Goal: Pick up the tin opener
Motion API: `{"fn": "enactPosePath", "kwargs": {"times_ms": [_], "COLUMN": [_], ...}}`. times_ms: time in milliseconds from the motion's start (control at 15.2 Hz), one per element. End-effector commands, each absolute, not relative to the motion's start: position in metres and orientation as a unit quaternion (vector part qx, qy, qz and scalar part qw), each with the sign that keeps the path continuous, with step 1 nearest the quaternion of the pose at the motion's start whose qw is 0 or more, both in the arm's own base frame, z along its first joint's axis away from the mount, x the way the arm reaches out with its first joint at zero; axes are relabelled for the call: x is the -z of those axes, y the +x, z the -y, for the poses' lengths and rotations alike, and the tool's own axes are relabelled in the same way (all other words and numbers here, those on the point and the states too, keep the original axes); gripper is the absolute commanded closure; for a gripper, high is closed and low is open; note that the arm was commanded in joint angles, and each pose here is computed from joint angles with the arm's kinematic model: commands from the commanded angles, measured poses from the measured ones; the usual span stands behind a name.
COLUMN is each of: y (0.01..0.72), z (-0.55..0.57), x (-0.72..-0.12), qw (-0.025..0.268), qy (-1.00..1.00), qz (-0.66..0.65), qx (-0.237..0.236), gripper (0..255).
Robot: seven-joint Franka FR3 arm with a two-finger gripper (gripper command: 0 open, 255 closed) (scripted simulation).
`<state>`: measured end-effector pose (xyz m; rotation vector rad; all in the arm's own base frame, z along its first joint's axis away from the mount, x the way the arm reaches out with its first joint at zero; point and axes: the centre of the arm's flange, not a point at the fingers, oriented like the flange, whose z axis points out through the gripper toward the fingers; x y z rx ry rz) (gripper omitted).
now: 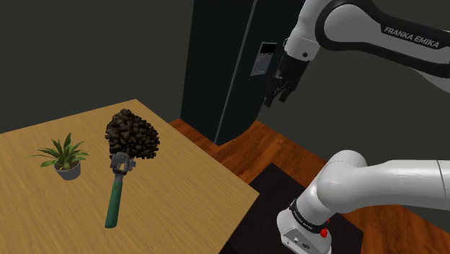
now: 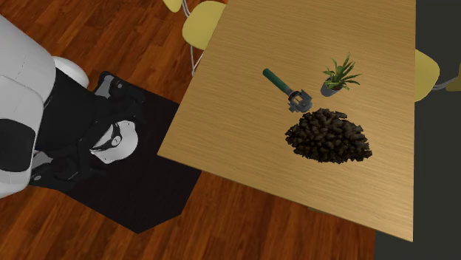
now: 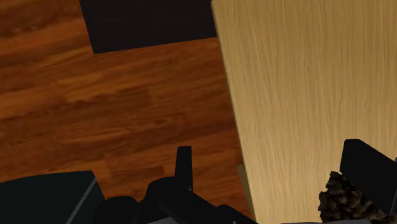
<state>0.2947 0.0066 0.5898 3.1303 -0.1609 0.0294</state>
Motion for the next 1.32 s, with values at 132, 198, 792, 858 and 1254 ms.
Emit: {"fn": "enactPosePath", "kwargs": {"times_ms": [132, 198, 792, 858, 1254], "y": [0.297, 0.299, 0.318, 0.321, 0.341], "z": [-0.027, -0.037, -0.129, -0.139, -0.2], "x": [-0.574, -0.566, -0.498, -0.49, -0.446], "qw": [0.002, 0.001, -0.008, -0.009, -0.014], "qy": [0.998, 0.998, 0.993, 0.992, 0.988], "qz": [0.061, 0.066, 0.109, 0.114, 0.143], "qx": [-0.015, -0.018, -0.043, -0.046, -0.063], "gripper": [0, 0, 0, 0, 0]}}
